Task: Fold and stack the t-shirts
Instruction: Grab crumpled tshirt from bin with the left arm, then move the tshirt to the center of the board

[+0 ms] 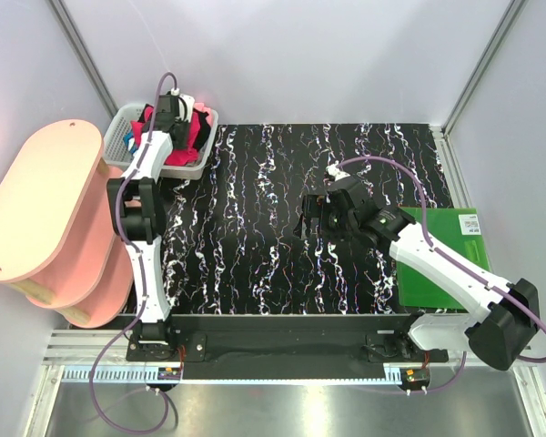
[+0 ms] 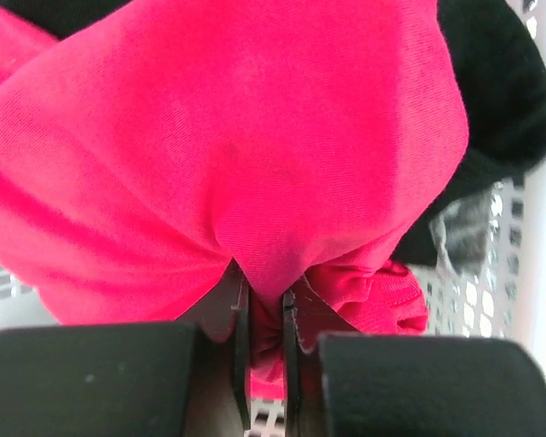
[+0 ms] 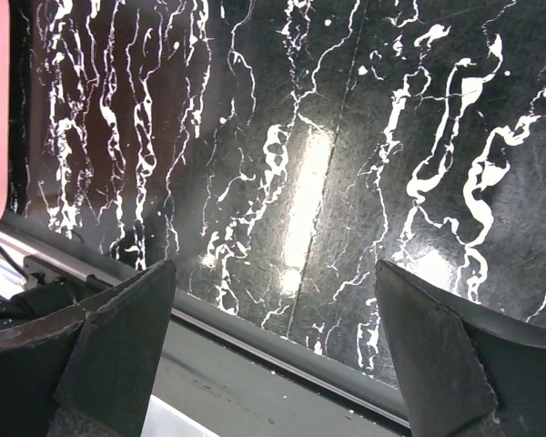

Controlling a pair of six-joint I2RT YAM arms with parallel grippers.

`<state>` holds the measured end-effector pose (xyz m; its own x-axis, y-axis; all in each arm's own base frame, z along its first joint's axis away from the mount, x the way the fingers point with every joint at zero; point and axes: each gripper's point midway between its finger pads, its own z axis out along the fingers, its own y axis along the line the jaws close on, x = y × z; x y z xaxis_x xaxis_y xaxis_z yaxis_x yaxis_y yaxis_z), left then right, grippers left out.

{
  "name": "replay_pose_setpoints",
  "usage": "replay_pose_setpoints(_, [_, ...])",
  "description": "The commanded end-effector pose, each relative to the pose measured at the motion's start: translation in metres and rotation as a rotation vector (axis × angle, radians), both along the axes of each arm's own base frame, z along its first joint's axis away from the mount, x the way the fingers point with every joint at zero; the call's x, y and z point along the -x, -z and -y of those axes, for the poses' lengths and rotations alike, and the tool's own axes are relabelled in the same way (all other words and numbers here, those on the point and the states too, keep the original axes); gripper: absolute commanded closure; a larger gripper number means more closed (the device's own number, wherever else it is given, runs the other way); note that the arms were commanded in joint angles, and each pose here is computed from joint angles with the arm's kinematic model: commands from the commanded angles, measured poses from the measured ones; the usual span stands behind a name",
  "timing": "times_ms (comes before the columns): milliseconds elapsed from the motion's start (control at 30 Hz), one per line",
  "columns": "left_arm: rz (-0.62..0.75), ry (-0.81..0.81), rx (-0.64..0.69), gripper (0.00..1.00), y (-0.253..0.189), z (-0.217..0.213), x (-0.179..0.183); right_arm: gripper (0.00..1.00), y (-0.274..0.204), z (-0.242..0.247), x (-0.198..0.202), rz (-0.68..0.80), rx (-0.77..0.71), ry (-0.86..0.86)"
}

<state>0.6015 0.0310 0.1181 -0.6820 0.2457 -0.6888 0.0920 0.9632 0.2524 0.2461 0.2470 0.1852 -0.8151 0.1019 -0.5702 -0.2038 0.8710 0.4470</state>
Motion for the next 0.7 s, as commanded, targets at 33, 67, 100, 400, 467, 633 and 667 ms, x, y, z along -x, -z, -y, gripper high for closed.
replay_pose_setpoints(33, [0.209,0.059,0.049,1.0,-0.117,0.012,0.019,0.04,-0.032,-0.007,-0.002,0.072,-0.092,-0.005])
replay_pose_setpoints(67, [0.275,0.077,0.062,1.0,-0.154,0.017,0.03,0.04,-0.033,-0.006,-0.001,0.077,-0.095,-0.008])
replay_pose_setpoints(100, [0.299,0.098,0.088,1.0,-0.169,0.023,0.038,0.04,-0.037,-0.004,0.0,0.086,-0.102,-0.005])
replay_pose_setpoints(400, [0.579,0.365,0.142,1.0,-0.34,0.103,0.182,0.06,-0.048,0.012,0.018,0.132,-0.137,-0.004])
replay_pose_setpoints(467, [0.581,0.479,0.129,1.0,-0.347,0.137,0.224,0.06,-0.056,0.017,0.022,0.156,-0.151,0.004])
replay_pose_setpoints(633, [0.493,0.689,0.147,1.0,-0.328,0.198,0.294,0.07,-0.1,0.04,0.037,0.268,-0.215,0.037])
replay_pose_setpoints(667, [0.427,0.714,0.144,1.0,-0.309,0.205,0.302,0.07,-0.107,0.047,0.043,0.285,-0.221,0.044])
